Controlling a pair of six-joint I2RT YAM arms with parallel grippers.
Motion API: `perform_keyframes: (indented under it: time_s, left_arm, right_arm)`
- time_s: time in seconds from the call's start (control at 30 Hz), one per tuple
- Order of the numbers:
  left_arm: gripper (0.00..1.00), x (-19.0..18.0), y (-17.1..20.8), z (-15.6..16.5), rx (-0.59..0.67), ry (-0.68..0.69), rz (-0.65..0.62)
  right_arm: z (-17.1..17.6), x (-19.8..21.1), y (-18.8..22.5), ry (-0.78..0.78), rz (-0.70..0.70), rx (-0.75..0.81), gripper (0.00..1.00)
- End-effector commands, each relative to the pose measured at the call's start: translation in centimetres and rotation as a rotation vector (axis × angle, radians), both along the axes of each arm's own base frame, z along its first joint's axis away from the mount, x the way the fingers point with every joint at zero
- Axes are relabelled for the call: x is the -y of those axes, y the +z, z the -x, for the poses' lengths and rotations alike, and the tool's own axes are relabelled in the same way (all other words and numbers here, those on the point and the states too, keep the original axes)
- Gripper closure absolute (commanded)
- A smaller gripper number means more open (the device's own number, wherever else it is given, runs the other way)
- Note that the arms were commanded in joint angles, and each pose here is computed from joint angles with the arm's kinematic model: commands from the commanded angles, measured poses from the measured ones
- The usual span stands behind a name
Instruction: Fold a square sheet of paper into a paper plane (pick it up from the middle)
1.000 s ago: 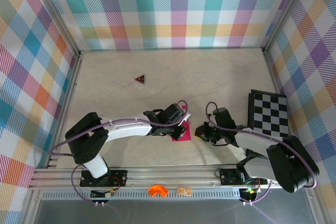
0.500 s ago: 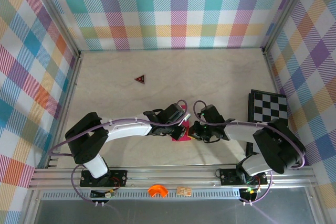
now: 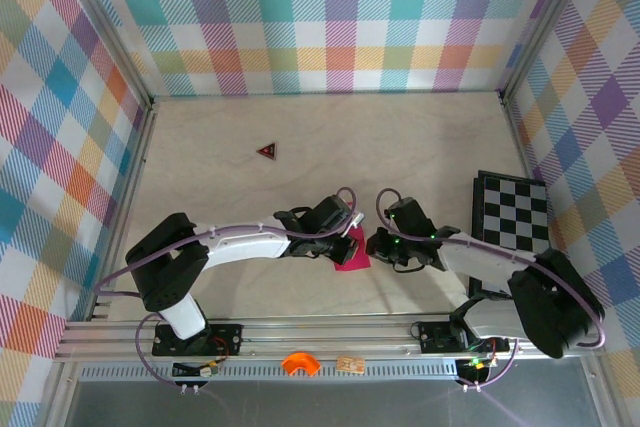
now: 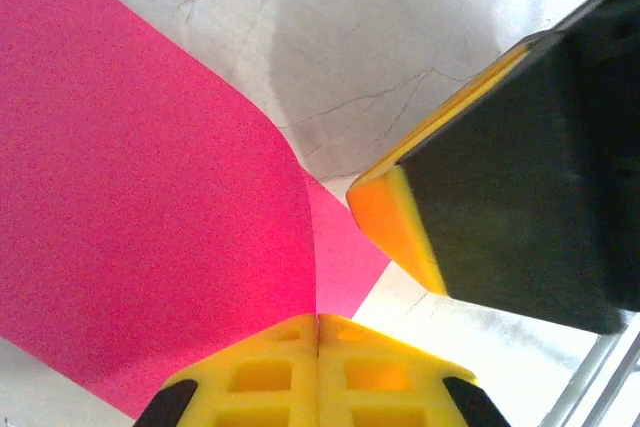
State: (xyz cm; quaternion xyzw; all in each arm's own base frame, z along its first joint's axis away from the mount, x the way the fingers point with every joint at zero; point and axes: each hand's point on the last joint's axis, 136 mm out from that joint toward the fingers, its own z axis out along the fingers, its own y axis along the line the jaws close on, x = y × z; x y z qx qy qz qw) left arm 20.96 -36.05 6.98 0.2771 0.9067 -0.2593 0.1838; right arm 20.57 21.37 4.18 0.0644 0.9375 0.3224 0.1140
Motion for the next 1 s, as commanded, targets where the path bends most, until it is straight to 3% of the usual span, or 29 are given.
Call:
perform_keyframes:
  time_s: [0.0, 0.2, 0.5, 0.57, 0.73, 0.97]
  left_arm:
    - [1.00, 0.6, 0.2, -0.7, -0.022, 0.026, 0.038]
    - [1.00, 0.6, 0.1, -0.8, -0.031, 0.035, 0.043]
    - [1.00, 0.2, 0.0, -0.6, -0.033, 0.035, 0.032]
    - [1.00, 0.1, -0.1, -0.7, -0.034, 0.036, 0.030]
    - [1.00, -0.3, -0.1, -0.9, -0.043, 0.039, 0.039]
    - [1.00, -0.8, -0.7, -1.3, -0.106, 0.032, 0.076]
  right_arm:
    - [-0.1, -0.5, 0.7, -0.014, -0.049, 0.017, 0.91]
    - [0.5, -1.4, -0.3, -0.022, -0.111, -0.066, 0.92]
    - [-0.1, -2.4, -0.4, -0.033, -0.158, -0.073, 0.93]
    - [-0.1, -2.2, -0.9, -0.037, -0.138, -0.089, 0.93]
    - [1.6, 0.6, -4.0, -0.049, 0.069, -0.193, 0.96]
    - [2.3, 1.5, -4.6, -0.058, 0.096, -0.199, 0.96]
